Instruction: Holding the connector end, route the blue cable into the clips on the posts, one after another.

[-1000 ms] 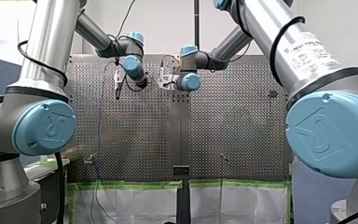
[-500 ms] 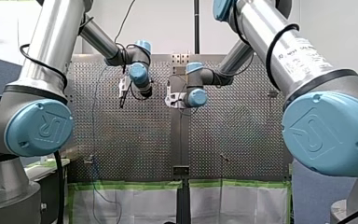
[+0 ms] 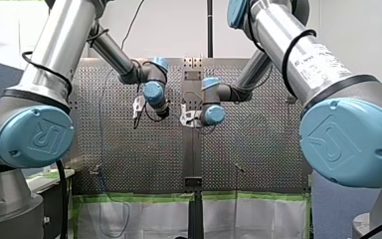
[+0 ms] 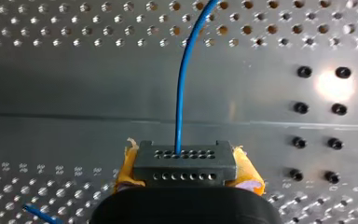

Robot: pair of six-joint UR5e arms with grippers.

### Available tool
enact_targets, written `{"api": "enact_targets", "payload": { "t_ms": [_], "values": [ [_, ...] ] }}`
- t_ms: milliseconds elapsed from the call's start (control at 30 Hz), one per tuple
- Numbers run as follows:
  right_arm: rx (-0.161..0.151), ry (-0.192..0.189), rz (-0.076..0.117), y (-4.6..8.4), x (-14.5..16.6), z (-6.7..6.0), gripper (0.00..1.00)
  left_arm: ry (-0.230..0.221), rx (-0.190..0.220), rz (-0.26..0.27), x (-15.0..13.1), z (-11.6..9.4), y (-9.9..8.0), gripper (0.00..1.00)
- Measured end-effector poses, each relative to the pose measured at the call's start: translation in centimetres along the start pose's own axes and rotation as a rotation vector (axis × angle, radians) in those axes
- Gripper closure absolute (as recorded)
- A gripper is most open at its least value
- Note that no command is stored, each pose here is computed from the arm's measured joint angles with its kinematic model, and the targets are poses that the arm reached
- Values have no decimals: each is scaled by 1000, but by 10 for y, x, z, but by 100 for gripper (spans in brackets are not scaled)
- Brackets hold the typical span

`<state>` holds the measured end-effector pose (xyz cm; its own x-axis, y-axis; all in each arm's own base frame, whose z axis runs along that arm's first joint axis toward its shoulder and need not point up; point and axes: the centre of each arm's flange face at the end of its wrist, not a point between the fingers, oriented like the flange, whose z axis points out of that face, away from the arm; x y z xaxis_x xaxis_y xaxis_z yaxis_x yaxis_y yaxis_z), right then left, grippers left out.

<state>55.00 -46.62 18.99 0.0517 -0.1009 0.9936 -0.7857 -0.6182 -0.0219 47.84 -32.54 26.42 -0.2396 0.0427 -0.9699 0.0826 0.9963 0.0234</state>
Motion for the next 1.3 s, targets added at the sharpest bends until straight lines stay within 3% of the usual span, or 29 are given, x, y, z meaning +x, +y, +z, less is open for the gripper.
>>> {"api": "enact_targets", "payload": {
  "t_ms": [133,467,700,1000,1133,1300],
  "values": [
    [-7,-16,-4,4,-8,-3,100,-9,-8,-6,10,2,-6,100],
    [-19,-26,-12,12,-35,-15,100,36,3,13,58,13,-28,100],
    [-40,-27,-3,27,-61,-26,100,23,2,11,78,16,-40,100],
    [-70,-30,15,45,-90,-42,100,2,-3,10,101,6,-41,100],
    [-85,-54,19,55,-119,-51,100,-10,-11,27,113,5,-43,100],
    [-108,-90,17,63,-156,-58,100,-14,16,43,138,6,-58,100]
  ]
}}
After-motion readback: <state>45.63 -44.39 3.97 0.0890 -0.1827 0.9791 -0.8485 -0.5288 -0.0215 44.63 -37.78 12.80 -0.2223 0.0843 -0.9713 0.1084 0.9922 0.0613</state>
